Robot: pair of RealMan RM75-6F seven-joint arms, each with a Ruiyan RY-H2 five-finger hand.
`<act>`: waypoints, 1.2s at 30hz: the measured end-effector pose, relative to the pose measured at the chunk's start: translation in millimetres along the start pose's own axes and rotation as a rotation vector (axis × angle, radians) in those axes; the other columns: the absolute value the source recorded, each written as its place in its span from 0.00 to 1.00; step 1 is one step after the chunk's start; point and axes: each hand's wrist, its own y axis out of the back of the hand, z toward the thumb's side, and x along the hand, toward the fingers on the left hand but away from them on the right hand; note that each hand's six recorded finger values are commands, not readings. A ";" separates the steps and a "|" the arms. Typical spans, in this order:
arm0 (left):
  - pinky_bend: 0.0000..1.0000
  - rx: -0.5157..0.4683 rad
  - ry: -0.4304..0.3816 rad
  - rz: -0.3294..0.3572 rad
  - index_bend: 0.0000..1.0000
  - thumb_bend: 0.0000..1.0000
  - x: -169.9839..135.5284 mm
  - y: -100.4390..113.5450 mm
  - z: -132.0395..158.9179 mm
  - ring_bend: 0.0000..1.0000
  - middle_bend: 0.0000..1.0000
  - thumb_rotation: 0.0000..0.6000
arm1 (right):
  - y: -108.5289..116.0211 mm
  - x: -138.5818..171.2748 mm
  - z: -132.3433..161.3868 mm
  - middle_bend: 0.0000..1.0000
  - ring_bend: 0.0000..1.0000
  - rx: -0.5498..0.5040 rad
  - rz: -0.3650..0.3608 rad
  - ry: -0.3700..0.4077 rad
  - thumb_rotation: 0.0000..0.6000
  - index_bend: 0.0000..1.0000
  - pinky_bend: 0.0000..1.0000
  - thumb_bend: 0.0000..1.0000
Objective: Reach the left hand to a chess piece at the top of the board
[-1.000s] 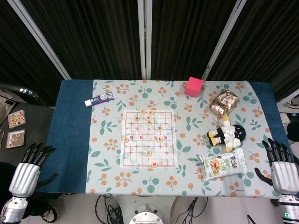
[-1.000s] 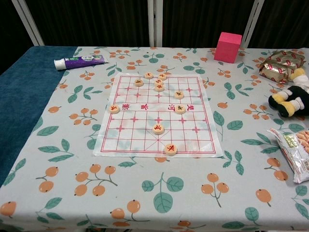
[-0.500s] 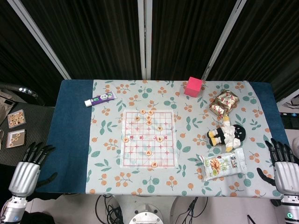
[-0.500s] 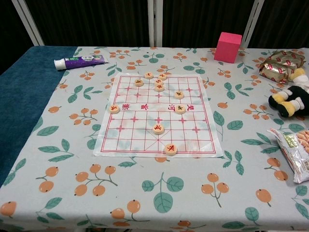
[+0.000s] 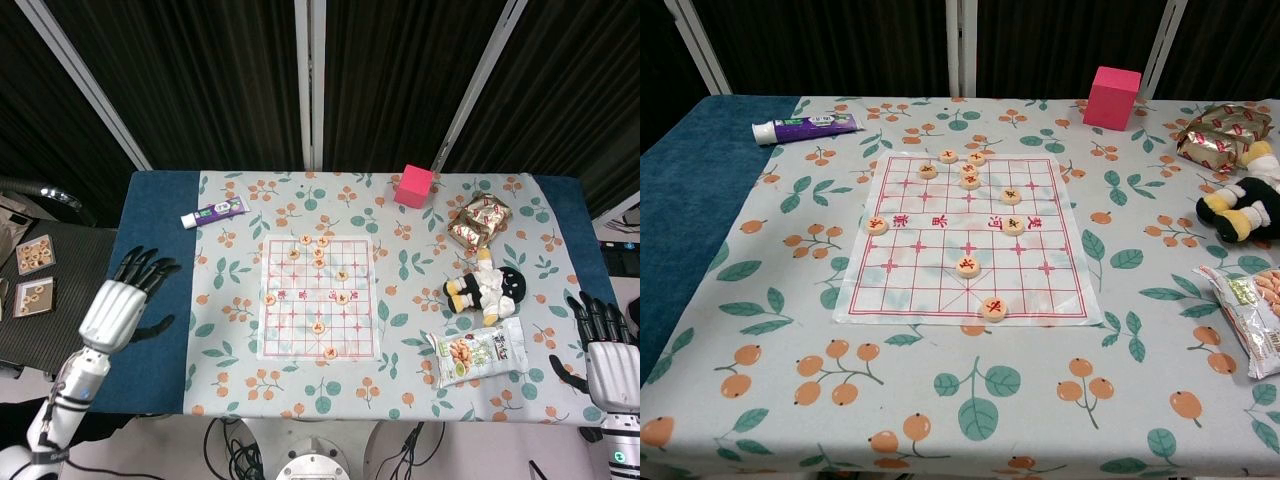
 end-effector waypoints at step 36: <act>0.05 -0.098 0.146 -0.233 0.33 0.23 217.1 -148.8 93.6 0.05 0.18 1.00 | 8.1 7.6 -16.1 0.00 0.00 -0.032 -0.047 -0.013 1.00 0.00 0.00 0.17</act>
